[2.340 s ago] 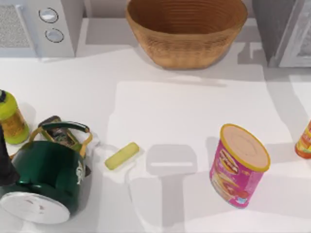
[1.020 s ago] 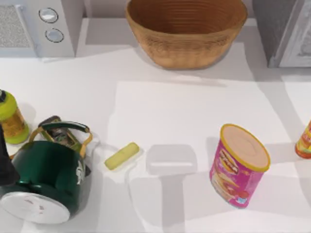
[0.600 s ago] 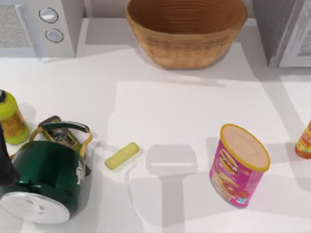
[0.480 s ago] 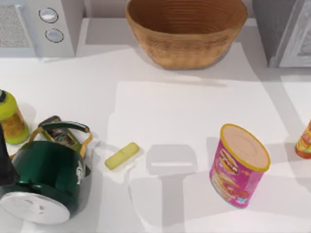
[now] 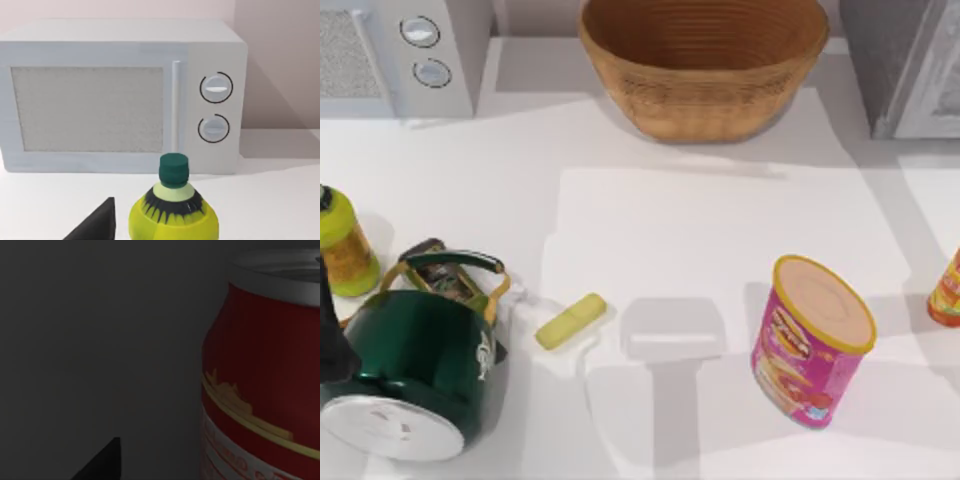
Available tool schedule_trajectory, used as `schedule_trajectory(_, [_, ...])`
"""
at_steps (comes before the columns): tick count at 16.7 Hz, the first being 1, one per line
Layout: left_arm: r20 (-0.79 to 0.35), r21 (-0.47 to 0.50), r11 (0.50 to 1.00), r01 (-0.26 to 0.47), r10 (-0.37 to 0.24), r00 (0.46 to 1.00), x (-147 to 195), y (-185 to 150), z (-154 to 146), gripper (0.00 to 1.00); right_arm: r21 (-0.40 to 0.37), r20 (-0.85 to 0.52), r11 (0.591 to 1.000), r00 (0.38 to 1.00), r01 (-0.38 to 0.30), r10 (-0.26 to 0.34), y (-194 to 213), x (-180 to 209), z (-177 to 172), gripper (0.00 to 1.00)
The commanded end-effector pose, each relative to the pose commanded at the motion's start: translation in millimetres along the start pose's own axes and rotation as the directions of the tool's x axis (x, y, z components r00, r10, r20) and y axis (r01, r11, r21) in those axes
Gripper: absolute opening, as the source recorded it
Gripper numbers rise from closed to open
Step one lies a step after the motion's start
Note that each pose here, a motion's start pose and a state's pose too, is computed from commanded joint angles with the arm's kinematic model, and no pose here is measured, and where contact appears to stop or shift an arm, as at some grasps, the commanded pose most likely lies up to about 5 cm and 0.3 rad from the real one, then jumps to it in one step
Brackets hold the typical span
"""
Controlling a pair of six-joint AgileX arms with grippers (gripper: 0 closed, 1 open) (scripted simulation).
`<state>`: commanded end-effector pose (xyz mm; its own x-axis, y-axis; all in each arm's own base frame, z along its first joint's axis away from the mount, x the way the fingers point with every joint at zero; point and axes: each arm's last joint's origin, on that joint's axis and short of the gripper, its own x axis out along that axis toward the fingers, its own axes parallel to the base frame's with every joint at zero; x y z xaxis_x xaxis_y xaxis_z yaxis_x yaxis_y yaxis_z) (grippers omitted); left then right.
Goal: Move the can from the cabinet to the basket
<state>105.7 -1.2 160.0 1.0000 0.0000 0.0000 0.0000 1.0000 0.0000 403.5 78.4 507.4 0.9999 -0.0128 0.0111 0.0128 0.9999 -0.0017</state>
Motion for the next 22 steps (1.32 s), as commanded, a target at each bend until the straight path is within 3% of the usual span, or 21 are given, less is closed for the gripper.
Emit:
schedule_trajectory(11, [0.000,0.000,1.000,0.000,0.000,1.000,0.0,0.0,0.0,1.00,0.000,0.000,1.000,1.000,0.000,0.000,0.0,0.0,0.0,0.02])
schedule_trajectory(22, [0.000,0.000,1.000,0.000,0.000,1.000,0.0,0.0,0.0,1.00,0.003,0.002,1.000,1.000,-0.004,0.004,2.5,-6.5,3.7,0.00])
